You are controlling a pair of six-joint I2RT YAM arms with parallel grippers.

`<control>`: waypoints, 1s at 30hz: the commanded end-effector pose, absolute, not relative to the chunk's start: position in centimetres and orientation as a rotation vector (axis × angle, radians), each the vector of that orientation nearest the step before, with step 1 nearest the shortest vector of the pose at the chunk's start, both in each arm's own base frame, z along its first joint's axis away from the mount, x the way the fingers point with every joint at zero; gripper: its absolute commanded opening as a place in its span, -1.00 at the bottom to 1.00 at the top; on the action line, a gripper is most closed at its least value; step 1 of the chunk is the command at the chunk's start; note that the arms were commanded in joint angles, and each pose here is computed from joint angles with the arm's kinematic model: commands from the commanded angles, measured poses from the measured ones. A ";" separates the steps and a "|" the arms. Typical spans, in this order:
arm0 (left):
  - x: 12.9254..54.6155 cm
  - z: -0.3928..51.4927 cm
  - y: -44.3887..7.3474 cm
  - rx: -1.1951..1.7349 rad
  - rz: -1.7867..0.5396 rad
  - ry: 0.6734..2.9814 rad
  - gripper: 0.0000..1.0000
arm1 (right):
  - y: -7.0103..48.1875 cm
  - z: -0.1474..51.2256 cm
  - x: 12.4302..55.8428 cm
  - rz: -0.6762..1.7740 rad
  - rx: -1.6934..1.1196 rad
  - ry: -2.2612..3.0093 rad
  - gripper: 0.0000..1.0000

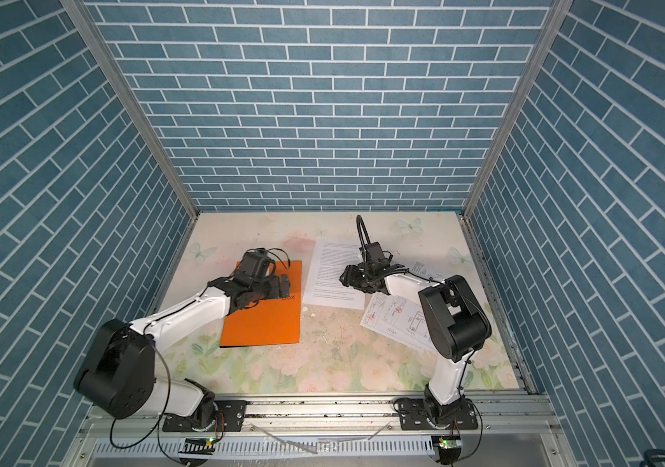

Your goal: Put the files into the folder

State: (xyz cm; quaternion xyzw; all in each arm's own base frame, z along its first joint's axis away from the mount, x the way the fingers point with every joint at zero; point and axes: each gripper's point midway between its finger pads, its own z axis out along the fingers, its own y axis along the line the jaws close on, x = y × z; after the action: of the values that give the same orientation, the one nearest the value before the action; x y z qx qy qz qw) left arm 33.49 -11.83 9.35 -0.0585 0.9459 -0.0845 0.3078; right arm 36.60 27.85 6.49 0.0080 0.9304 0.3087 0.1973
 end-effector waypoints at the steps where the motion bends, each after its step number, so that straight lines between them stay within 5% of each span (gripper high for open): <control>1: 30.9 7.8 -6.5 -0.324 -0.079 2.550 0.99 | 31.4 9.1 37.8 1.000 0.005 2.536 0.31; 12: 28.2 4.0 -1.2 -0.537 -0.040 2.646 0.99 | 37.7 8.2 37.1 1.088 -0.046 2.585 0.29; 30: 29.1 2.6 -6.1 -0.400 -0.449 2.652 0.88 | 40.2 4.2 31.3 1.116 -0.091 2.768 0.17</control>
State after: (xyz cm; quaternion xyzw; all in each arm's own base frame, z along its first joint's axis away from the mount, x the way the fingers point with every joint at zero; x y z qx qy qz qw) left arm 29.57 -4.83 3.07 -0.1596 0.9538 -0.1264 0.2210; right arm 32.05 40.60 5.38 -0.0491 0.9183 0.3792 0.1024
